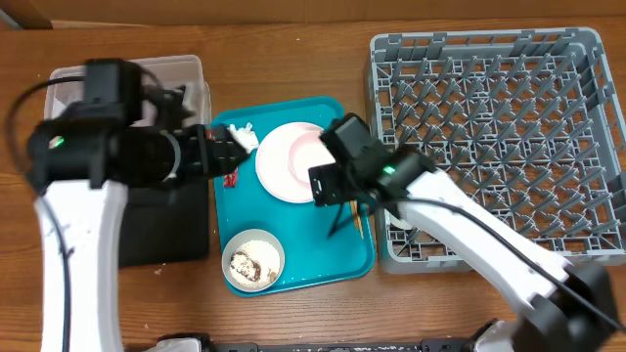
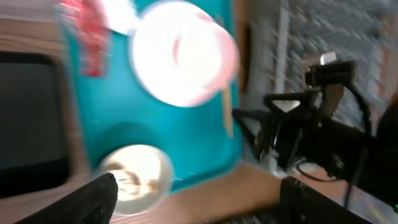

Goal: Sort waste into correct bins and load items into the dishwasher
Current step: 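Reach the right gripper to the pink bowl and grasp its rim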

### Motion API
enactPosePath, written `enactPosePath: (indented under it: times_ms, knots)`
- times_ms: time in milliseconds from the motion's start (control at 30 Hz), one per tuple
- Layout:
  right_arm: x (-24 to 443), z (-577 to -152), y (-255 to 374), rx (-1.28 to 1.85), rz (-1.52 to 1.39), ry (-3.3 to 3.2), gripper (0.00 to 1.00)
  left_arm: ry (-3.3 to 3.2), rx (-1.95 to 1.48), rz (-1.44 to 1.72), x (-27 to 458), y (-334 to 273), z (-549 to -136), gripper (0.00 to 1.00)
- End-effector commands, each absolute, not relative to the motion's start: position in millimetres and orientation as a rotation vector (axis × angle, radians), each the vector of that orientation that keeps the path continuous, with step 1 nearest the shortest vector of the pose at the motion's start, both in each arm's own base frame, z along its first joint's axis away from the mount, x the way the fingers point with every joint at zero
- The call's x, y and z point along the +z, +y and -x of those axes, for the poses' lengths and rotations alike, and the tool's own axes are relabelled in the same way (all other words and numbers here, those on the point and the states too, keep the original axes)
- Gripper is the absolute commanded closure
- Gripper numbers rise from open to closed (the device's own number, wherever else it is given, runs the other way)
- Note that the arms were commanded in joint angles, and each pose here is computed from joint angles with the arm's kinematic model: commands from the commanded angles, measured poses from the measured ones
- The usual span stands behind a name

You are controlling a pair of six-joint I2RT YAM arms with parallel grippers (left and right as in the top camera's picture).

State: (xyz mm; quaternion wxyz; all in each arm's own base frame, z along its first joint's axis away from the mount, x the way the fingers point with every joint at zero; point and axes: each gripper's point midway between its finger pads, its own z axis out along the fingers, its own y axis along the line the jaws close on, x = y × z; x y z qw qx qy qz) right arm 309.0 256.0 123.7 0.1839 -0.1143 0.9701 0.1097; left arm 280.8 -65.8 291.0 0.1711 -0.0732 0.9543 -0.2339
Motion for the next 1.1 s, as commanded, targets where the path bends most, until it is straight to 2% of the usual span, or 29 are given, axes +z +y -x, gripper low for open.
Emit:
enactPosePath:
  times_ms: [0,100,267,367,633,800,1067]
  knots:
    - [107,-328,252,0.203,0.343,2.701,0.16,2.579,-0.318,0.386,321,-20,-262,0.10]
    - [87,-334,257,0.183,0.358,2.719,0.18,2.494,-0.198,0.487,335,-1,-244,0.00]
    - [66,-341,256,0.131,0.353,2.733,0.25,2.412,-0.140,0.496,351,9,-226,0.00]
    - [68,-350,248,0.062,0.329,2.696,0.26,2.395,-0.138,0.496,354,9,-222,0.00]
    - [74,-366,246,0.073,0.199,2.645,0.28,2.397,-0.160,0.540,352,8,-229,0.00]
    - [79,-382,244,0.172,0.043,2.625,0.35,2.429,-0.154,0.547,345,9,-237,0.00]
    - [54,-385,241,0.223,0.015,2.693,0.36,2.478,-0.144,0.558,334,9,-248,0.00]
